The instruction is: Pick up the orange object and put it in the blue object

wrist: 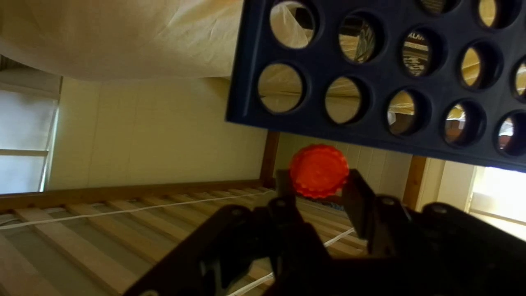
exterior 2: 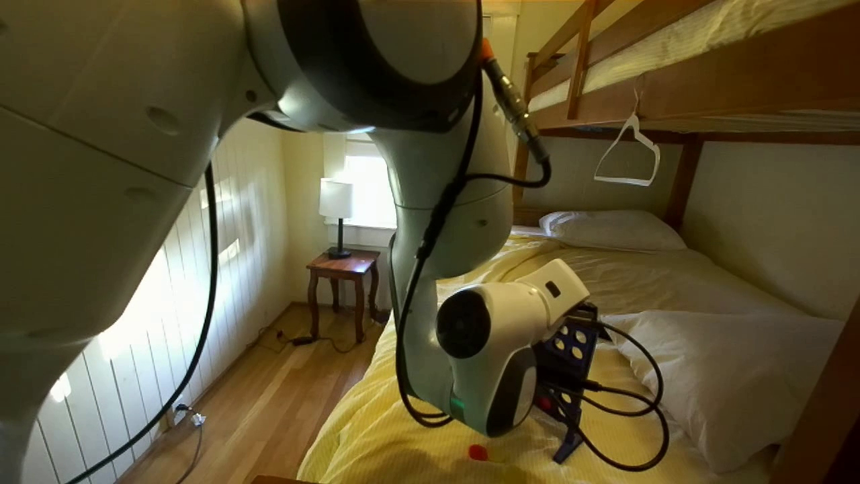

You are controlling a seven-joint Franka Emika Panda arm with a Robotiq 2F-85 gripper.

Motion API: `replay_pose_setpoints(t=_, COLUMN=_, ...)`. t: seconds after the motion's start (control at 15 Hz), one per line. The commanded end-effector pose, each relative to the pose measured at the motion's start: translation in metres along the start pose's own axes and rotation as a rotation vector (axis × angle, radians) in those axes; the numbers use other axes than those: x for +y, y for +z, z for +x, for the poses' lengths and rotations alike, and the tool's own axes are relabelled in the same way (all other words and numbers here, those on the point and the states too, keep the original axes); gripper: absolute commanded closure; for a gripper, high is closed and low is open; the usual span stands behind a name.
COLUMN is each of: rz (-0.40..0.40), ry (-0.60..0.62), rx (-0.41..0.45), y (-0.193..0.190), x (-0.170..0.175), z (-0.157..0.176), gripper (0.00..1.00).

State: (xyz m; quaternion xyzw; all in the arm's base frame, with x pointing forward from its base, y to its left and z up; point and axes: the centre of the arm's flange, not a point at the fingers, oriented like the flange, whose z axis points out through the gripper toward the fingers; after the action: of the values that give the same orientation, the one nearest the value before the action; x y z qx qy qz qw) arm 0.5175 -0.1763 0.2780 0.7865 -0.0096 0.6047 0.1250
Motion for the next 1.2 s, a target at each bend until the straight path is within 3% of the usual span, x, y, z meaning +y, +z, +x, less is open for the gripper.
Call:
replay_pose_setpoints(t=0.0, rz=-0.016, ry=0.013, rx=0.000, y=0.0108, x=-0.0020, z=-0.0006, gripper=0.90)
replay_pose_setpoints(t=1.13, rz=-0.018, ry=0.018, rx=-0.003, y=0.0176, x=-0.0094, z=-0.0063, gripper=0.90)
